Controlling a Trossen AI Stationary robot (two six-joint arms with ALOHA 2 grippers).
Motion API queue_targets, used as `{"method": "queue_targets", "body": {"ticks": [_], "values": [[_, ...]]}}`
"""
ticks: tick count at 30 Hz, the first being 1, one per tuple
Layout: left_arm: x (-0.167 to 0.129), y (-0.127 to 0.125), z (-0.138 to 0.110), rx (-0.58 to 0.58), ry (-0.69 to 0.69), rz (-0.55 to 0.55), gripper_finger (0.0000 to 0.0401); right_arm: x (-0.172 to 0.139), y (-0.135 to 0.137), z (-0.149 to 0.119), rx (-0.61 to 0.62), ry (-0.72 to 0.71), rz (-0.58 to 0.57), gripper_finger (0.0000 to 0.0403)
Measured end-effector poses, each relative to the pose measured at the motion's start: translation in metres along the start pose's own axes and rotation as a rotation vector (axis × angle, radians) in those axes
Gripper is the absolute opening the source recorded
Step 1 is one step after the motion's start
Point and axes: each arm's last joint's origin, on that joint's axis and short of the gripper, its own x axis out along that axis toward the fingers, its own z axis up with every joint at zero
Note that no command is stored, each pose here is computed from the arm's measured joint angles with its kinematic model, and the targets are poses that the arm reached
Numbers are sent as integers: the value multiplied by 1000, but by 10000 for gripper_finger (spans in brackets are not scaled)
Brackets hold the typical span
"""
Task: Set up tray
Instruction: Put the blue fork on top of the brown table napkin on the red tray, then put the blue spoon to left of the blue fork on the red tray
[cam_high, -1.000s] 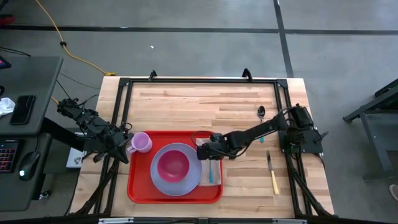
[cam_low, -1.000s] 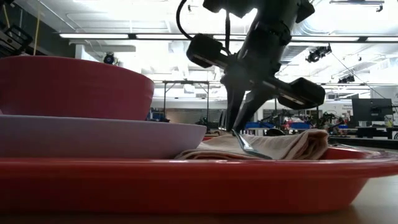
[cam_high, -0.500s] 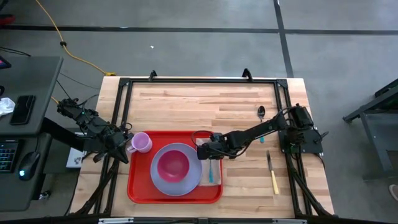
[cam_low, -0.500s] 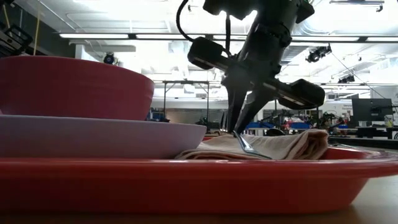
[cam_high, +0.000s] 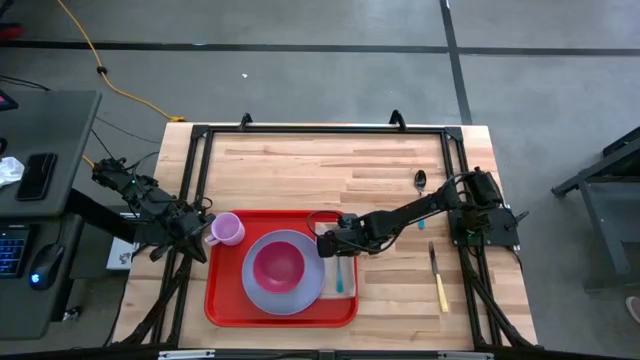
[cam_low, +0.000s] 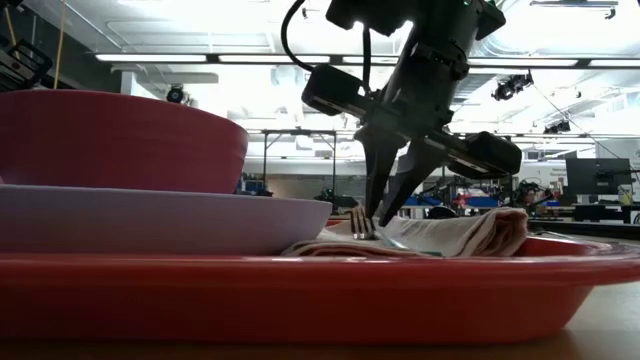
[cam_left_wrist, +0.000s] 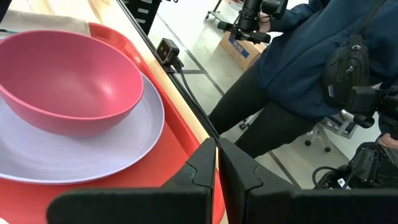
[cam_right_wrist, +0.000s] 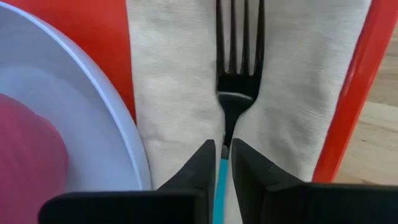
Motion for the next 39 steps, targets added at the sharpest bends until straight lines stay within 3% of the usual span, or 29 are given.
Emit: {"method": "queue_targets", "body": {"ticks": [10,20,28,33,39], "values": [[0,0,0,0,-1,0,49,-1,1,1,-27,-19,7,70],[0,-1,1,28,-5,-23,49,-10,5,2,-49,-40,51,71],[0,-4,6,49,-43,-76,49,-36,5,5,-85,-107,81,71],[0,-5,7,51,-55,-80,49,-58,-2,8,-104,-137,42,65],[0,-5,7,94,-63,-83,49,-79,-19,4,-153,-153,-81,46]]}}
